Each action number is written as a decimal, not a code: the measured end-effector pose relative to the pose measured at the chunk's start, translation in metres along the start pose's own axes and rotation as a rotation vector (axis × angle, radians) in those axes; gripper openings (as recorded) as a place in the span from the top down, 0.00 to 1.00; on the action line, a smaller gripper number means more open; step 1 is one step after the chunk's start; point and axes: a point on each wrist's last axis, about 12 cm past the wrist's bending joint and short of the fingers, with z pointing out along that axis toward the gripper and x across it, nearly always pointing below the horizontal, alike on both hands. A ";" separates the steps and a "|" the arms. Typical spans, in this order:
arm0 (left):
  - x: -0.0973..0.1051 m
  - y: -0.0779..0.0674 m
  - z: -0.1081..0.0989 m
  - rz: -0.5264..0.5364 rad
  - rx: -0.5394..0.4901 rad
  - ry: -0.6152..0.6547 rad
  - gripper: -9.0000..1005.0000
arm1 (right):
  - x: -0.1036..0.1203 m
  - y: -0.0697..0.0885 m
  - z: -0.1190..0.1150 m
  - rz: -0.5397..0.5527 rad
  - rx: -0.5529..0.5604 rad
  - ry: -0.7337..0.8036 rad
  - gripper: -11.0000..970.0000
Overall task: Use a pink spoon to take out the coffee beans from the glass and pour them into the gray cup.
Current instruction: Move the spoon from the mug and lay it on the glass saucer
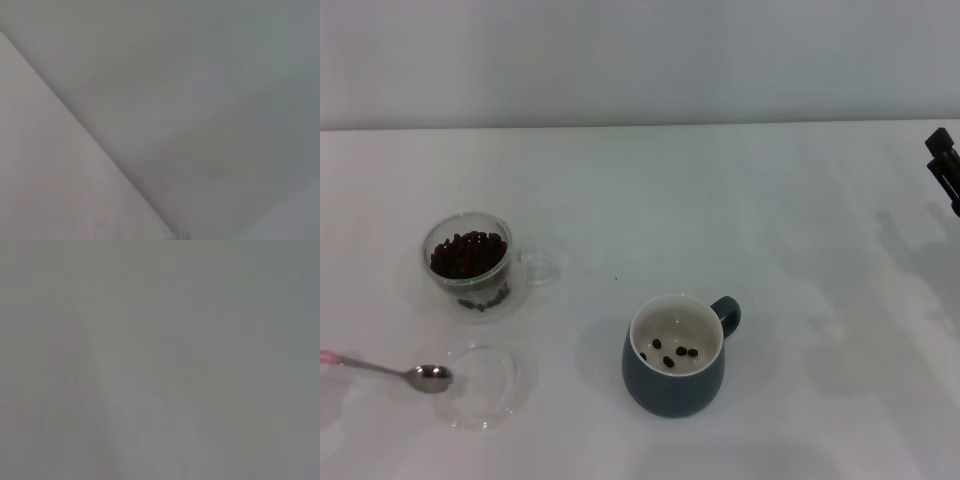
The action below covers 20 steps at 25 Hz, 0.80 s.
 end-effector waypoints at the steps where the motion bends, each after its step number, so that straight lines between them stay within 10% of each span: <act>1: 0.000 0.000 0.004 0.001 0.001 0.005 0.83 | 0.000 0.000 -0.001 -0.001 0.000 -0.002 0.13; 20: 0.003 0.003 0.053 0.043 -0.049 0.129 0.82 | -0.004 -0.004 -0.005 -0.001 0.012 -0.028 0.13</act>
